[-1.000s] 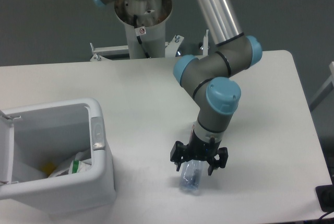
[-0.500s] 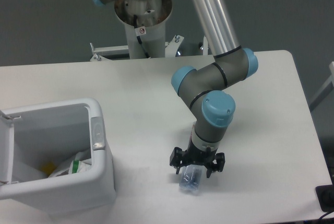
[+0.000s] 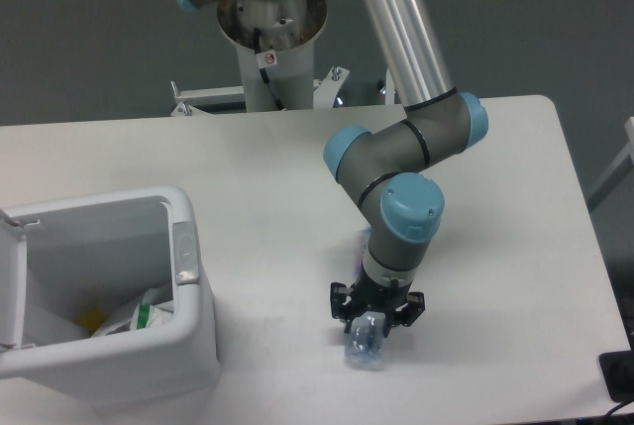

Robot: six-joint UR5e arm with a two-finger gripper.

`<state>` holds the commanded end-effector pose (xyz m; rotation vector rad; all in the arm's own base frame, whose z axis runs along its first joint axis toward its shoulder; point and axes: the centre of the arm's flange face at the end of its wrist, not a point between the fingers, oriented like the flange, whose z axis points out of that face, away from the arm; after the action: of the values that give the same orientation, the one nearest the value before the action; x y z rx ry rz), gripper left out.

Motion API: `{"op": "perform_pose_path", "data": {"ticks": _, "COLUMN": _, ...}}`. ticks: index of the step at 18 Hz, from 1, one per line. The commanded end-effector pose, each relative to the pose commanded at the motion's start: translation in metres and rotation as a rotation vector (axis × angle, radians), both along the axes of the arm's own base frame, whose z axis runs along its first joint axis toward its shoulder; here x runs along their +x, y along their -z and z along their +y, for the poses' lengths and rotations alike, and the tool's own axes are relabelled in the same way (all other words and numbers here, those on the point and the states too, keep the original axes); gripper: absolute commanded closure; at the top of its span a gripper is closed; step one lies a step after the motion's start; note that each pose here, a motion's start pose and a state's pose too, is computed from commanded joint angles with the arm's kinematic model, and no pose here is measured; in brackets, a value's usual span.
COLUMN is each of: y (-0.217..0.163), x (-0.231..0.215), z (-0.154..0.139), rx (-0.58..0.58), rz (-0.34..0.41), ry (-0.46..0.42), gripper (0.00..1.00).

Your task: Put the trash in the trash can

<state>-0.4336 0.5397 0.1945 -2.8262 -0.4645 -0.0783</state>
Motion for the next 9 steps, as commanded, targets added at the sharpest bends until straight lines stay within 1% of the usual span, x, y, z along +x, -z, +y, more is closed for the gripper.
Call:
{"op": "perform_pose_path", "data": {"ticks": 3, "y": -0.015, "x": -0.003, "z": 0.002, "rx": 0.018, "rz": 0.021, "ry": 0.002, "gripper": 0.49}}
{"op": "perform_pose_path", "data": {"ticks": 5, "y": -0.054, "x": -0.007, "z": 0.004, "rx": 0.072, "rz": 0.081, "ry": -0.003, "gripper": 0.49}}
{"op": "perform_pose_path", "data": {"ticks": 6, "y": -0.083, "x": -0.011, "z": 0.002, "rx": 0.115, "rz": 0.115, "ry": -0.016, "gripper": 0.48}}
{"op": "perform_pose_path", "data": {"ticks": 7, "y": -0.127, "x": -0.015, "z": 0.003, "rx": 0.211, "rz": 0.128, "ry": -0.026, "gripper": 0.48}}
{"op": "perform_pose_path", "data": {"ticks": 9, "y": -0.186, "x": -0.022, "z": -0.002, "rx": 0.357, "rz": 0.109, "ry": -0.079, "gripper": 0.48}}
